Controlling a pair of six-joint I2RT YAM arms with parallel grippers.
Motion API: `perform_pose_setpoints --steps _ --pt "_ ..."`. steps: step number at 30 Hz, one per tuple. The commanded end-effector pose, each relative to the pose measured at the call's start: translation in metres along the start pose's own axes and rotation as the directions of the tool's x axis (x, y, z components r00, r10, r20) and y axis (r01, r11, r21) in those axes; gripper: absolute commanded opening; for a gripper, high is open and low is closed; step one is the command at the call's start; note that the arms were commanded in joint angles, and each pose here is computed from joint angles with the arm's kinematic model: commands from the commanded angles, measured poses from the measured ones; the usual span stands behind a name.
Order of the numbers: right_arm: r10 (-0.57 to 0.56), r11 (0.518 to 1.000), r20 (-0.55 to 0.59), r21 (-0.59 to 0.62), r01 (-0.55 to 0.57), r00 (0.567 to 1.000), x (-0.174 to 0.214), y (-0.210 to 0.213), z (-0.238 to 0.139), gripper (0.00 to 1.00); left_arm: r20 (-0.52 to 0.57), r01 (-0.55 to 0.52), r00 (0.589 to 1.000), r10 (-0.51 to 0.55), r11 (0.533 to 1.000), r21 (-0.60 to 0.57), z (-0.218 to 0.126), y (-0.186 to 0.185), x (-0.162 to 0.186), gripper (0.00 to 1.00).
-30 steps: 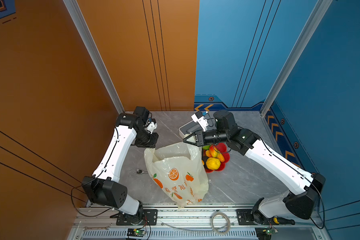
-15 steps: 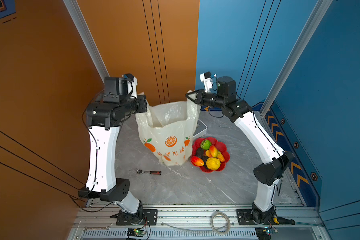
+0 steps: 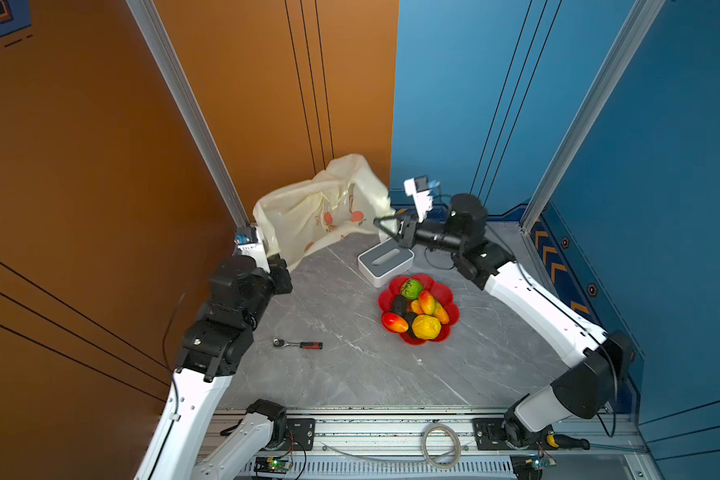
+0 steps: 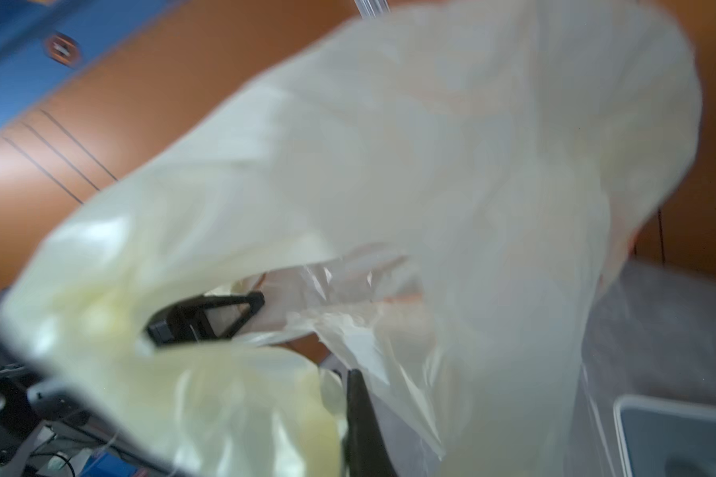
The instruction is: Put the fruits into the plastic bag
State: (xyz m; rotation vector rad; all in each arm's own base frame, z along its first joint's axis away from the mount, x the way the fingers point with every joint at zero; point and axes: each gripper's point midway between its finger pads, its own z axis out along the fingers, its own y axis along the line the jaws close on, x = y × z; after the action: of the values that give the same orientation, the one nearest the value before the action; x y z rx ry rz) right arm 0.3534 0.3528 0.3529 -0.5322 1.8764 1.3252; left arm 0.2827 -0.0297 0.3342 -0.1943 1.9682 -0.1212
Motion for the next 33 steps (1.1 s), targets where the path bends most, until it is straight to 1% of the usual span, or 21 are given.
perform_pose_setpoints --steps 1,3,7,10,15,17,19,23,25,27,28,30,32,33 --pt "0.131 0.990 -0.253 0.083 -0.113 0.958 0.100 -0.040 0.011 0.00 -0.028 0.110 0.994 -0.110 0.994 -0.011 0.005 0.012 0.029 0.00" --pt "0.095 0.993 -0.232 0.090 -0.076 0.968 0.088 -0.030 0.005 0.00 -0.019 0.105 0.994 -0.105 0.994 -0.011 -0.001 0.013 0.022 0.00" --pt "0.058 0.998 -0.134 0.044 -0.052 0.989 0.038 0.003 -0.003 0.00 0.006 0.089 0.996 -0.090 0.995 0.037 -0.017 0.000 -0.016 0.00" --pt "0.072 0.997 -0.071 -0.002 -0.073 0.995 0.003 0.031 -0.007 0.00 0.026 0.094 0.995 -0.096 0.993 0.075 -0.030 -0.010 -0.041 0.00" --pt "0.117 0.992 0.000 -0.043 -0.117 0.993 -0.030 0.064 -0.025 0.00 0.014 0.091 0.996 -0.093 0.986 0.139 -0.054 -0.027 -0.065 0.00" --pt "0.131 0.991 0.029 -0.028 -0.130 0.991 -0.037 0.069 -0.037 0.00 -0.012 0.098 0.995 -0.097 0.980 0.171 -0.061 -0.036 -0.068 0.00" --pt "0.152 0.988 0.047 0.016 -0.153 0.987 -0.040 0.067 -0.049 0.00 -0.042 0.111 0.994 -0.104 0.974 0.199 -0.067 -0.043 -0.068 0.00" --pt "0.198 0.971 0.051 0.127 -0.203 0.979 -0.031 0.046 -0.070 0.00 -0.110 0.170 0.983 -0.148 0.959 0.227 -0.072 -0.049 -0.056 0.00" --pt "0.237 0.951 0.042 0.192 -0.241 0.971 -0.025 0.026 -0.070 0.00 -0.150 0.181 0.977 -0.151 0.960 0.211 -0.062 -0.049 -0.049 0.00" --pt "0.279 0.930 0.034 0.239 -0.279 0.960 -0.022 0.001 -0.059 0.00 -0.203 0.179 0.969 -0.142 0.968 0.175 -0.040 -0.048 -0.042 0.00" --pt "0.292 0.925 0.034 0.245 -0.291 0.956 -0.025 -0.011 -0.049 0.00 -0.241 0.188 0.959 -0.146 0.969 0.161 -0.022 -0.049 -0.040 0.00" --pt "0.279 0.930 0.045 0.237 -0.282 0.959 -0.043 -0.027 -0.026 0.00 -0.321 0.232 0.932 -0.170 0.958 0.166 0.019 -0.053 -0.040 0.00" --pt "0.213 0.948 0.091 0.222 -0.229 0.973 -0.083 -0.037 -0.003 0.00 -0.354 0.285 0.910 -0.216 0.945 0.157 0.063 -0.050 -0.057 0.00" --pt "0.174 0.959 0.119 0.206 -0.196 0.978 -0.103 -0.037 0.006 0.00 -0.353 0.307 0.906 -0.235 0.937 0.164 0.081 -0.051 -0.070 0.00"
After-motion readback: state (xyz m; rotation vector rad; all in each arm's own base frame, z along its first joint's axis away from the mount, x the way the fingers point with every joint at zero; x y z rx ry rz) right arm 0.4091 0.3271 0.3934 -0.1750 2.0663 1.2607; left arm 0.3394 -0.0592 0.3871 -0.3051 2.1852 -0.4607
